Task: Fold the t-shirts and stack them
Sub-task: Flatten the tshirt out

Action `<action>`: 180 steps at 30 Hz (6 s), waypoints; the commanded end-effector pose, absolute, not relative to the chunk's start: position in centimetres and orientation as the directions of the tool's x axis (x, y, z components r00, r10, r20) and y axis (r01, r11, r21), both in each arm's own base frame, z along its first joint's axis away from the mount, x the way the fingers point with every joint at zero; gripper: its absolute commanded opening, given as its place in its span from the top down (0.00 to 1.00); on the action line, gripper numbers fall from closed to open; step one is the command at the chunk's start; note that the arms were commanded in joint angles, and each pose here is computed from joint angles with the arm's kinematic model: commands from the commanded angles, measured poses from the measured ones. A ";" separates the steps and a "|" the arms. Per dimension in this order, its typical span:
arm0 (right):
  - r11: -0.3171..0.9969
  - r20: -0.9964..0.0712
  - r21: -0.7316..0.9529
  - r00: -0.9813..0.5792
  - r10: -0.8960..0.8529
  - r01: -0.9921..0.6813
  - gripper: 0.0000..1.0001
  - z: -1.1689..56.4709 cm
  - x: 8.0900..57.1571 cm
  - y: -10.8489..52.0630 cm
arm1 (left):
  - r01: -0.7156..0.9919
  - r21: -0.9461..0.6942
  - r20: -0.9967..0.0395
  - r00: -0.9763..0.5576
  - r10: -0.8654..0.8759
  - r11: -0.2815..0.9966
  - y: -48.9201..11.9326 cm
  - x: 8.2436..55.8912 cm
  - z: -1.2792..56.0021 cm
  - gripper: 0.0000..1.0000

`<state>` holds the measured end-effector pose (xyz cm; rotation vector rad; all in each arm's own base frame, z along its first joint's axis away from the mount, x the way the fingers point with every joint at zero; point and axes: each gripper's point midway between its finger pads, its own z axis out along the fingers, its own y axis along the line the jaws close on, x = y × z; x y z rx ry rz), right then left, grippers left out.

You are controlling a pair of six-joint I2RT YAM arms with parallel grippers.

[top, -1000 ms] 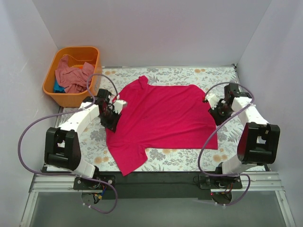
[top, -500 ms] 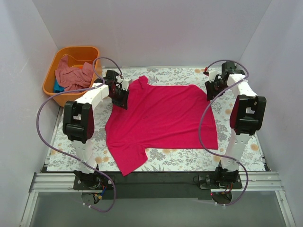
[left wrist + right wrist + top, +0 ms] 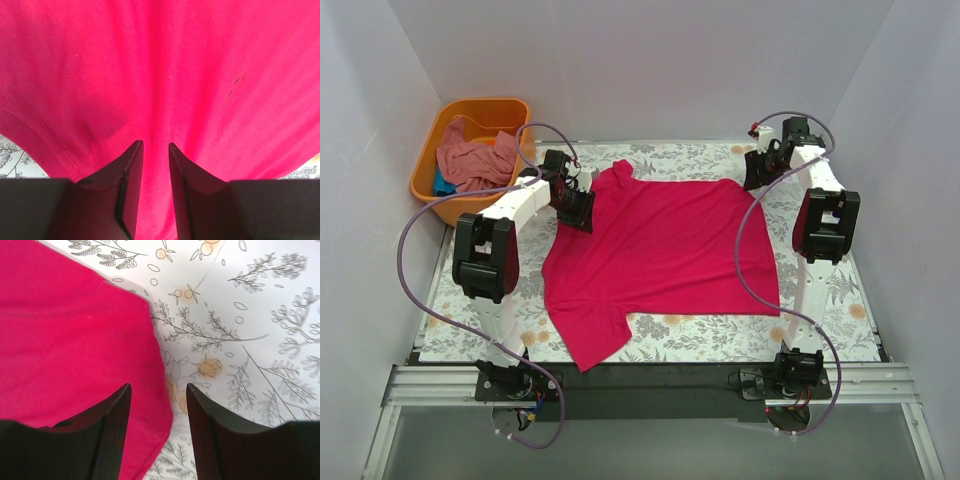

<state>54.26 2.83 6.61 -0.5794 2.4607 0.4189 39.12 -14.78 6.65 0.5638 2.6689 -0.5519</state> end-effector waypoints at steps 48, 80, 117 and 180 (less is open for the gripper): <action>0.662 -0.565 0.243 -0.659 -0.497 -0.709 0.62 9.0 45.2 16.1 | 0.475 -0.331 -0.462 -0.835 0.299 0.816 -15.5 38.5 7.8 0.71; 0.631 -0.486 0.265 -0.666 -0.566 -0.729 0.57 4.5 44.7 16.7 | 0.476 -0.284 -0.452 -0.832 0.322 0.832 -14.9 39.7 6.3 0.65; 0.748 -0.546 -0.237 -0.551 -0.631 -0.620 0.99 10.8 56.3 3.8 | 0.348 -0.221 -0.353 -0.899 0.258 0.911 -10.8 38.5 1.5 0.65; 0.425 -0.154 0.223 -0.462 -0.873 -0.877 0.68 3.9 24.3 5.5 | 0.521 -0.319 -0.428 -0.825 0.371 0.791 -12.9 33.5 9.6 0.66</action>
